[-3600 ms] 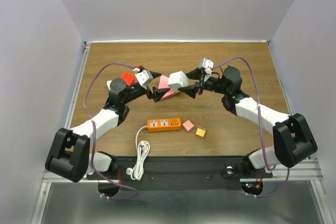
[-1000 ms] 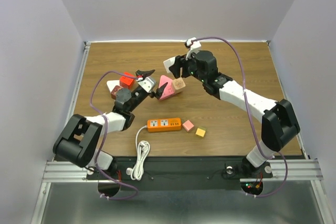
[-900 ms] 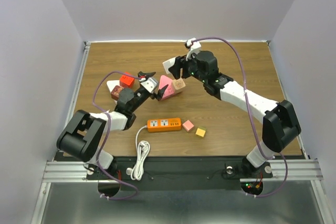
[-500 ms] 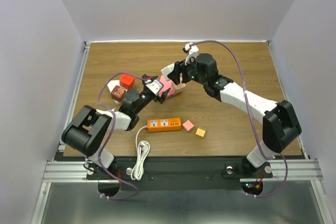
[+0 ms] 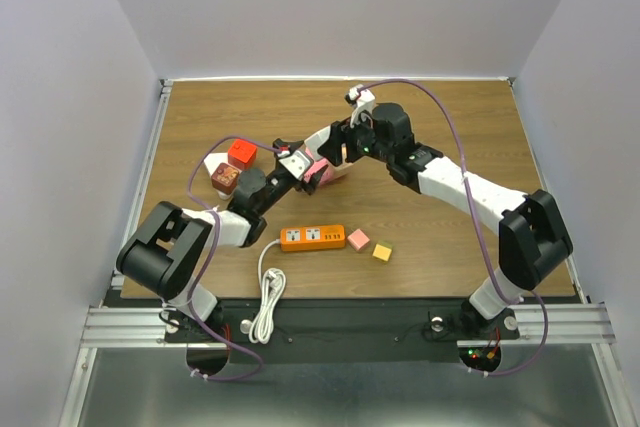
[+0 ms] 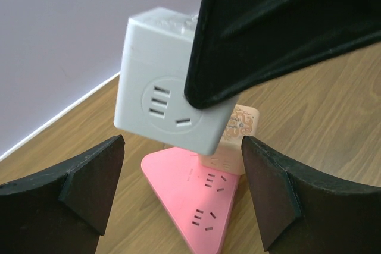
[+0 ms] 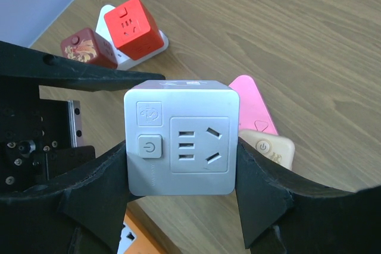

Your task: Insert the plug

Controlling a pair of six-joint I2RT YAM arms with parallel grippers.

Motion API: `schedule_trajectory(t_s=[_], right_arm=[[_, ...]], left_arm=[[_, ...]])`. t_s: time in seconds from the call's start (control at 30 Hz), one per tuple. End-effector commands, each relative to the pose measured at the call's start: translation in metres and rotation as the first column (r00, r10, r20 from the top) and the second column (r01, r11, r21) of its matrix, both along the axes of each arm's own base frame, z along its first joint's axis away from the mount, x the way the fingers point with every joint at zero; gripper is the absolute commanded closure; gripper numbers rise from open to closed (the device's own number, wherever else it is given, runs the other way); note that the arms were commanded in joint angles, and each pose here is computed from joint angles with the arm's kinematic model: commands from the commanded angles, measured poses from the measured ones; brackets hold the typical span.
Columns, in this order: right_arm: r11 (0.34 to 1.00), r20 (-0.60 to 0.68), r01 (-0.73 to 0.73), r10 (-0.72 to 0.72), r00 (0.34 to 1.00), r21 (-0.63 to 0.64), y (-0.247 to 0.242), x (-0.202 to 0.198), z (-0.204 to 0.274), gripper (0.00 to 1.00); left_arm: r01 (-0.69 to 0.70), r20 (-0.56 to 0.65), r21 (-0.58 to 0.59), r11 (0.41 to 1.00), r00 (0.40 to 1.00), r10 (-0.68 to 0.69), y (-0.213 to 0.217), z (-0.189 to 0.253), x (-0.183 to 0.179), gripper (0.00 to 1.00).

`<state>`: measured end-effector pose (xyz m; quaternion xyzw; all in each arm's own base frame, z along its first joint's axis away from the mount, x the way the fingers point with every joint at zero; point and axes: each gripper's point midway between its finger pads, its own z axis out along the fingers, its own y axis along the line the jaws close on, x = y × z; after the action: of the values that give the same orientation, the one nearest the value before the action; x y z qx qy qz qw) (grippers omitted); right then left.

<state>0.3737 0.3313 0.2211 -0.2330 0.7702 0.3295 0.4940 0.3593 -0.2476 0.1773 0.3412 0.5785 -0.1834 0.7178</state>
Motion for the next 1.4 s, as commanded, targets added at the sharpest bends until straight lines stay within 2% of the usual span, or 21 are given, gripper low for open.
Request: schedule_trajectory(t_s=[0.0, 0.23, 0.37, 0.4, 0.43, 0.47, 0.53, 0.57, 0.6, 0.63, 0.67, 0.7, 0.8, 0.87, 1.07, 1.23, 1.33, 1.37], right_arm=[[0.999, 0.051, -0.031, 0.029, 0.998, 0.034, 0.006, 0.002, 0.02, 1.0], [0.999, 0.046, -0.045, 0.043, 0.998, 0.026, 0.006, -0.001, 0.017, 1.0], [0.997, 0.042, -0.067, 0.066, 0.997, 0.034, 0.009, -0.005, 0.018, 1.0], [0.996, 0.04, -0.079, 0.078, 0.996, 0.035, 0.01, -0.007, 0.017, 1.0], [0.996, 0.041, -0.083, 0.081, 0.996, 0.035, 0.009, -0.007, 0.018, 1.0], [0.995, 0.039, -0.089, 0.088, 0.995, 0.034, 0.01, -0.009, 0.017, 0.99], [0.994, 0.042, -0.101, 0.099, 0.994, 0.035, 0.01, -0.01, 0.017, 0.93], [0.994, 0.044, -0.104, 0.102, 0.994, 0.035, 0.011, -0.011, 0.018, 0.84], [0.994, 0.05, -0.105, 0.103, 0.993, 0.037, 0.01, -0.011, 0.021, 0.65], [0.994, 0.059, -0.103, 0.101, 0.993, 0.037, 0.01, -0.01, 0.023, 0.57], [0.994, 0.07, -0.101, 0.098, 0.993, 0.033, 0.008, -0.01, 0.025, 0.47], [0.995, 0.083, -0.096, 0.093, 0.992, 0.034, 0.006, -0.011, 0.03, 0.29], [0.999, 0.136, -0.043, 0.04, 0.99, 0.025, -0.003, -0.006, 0.044, 0.08], [1.0, 0.174, -0.012, 0.01, 0.985, 0.014, -0.01, -0.003, 0.051, 0.0], [0.996, 0.258, 0.081, -0.088, 0.962, 0.036, -0.03, 0.002, 0.076, 0.0], [0.981, 0.299, 0.194, -0.189, 0.935, 0.011, -0.061, 0.004, 0.074, 0.0], [0.981, 0.358, 0.19, -0.192, 0.914, 0.04, -0.078, -0.004, 0.088, 0.0], [0.984, 0.376, 0.176, -0.16, 0.913, -0.009, -0.082, -0.01, 0.069, 0.0]], left_arm=[[0.096, 0.497, -0.246, 0.965, 0.867, 0.04, 0.007, 0.155, -0.029, 0.1], [0.125, 0.514, -0.237, 0.963, 0.858, 0.015, -0.001, 0.161, -0.031, 0.1], [0.136, 0.515, -0.217, 0.967, 0.857, -0.005, -0.007, 0.158, -0.03, 0.21], [0.138, 0.513, -0.211, 0.968, 0.858, -0.011, -0.009, 0.157, -0.029, 0.31], [0.138, 0.516, -0.205, 0.969, 0.856, -0.013, -0.009, 0.156, -0.029, 0.35], [0.149, 0.517, -0.197, 0.969, 0.856, -0.027, -0.01, 0.155, -0.031, 0.46], [0.161, 0.525, -0.179, 0.971, 0.85, -0.044, -0.012, 0.153, -0.033, 0.58], [0.166, 0.528, -0.17, 0.971, 0.847, -0.052, -0.013, 0.153, -0.035, 0.67], [0.172, 0.524, -0.156, 0.973, 0.849, -0.066, -0.015, 0.15, -0.035, 0.95], [0.174, 0.521, -0.153, 0.973, 0.851, -0.07, -0.016, 0.149, -0.035, 1.0], [0.176, 0.528, -0.138, 0.975, 0.846, -0.078, -0.017, 0.149, -0.036, 1.0], [0.187, 0.509, -0.115, 0.976, 0.855, -0.104, -0.021, 0.142, -0.035, 1.0], [0.198, 0.474, -0.06, 0.978, 0.868, -0.147, -0.028, 0.132, -0.031, 1.0], [0.204, 0.443, -0.03, 0.979, 0.88, -0.17, -0.031, 0.124, -0.028, 1.0], [0.221, 0.413, -0.007, 0.975, 0.889, -0.199, -0.031, 0.116, -0.024, 1.0], [0.268, 0.371, 0.024, 0.963, 0.892, -0.258, -0.027, 0.106, -0.024, 1.0], [0.298, 0.341, 0.031, 0.954, 0.894, -0.291, -0.018, 0.1, -0.025, 1.0], [0.311, 0.332, 0.032, 0.95, 0.893, -0.303, -0.016, 0.099, -0.026, 1.0]])
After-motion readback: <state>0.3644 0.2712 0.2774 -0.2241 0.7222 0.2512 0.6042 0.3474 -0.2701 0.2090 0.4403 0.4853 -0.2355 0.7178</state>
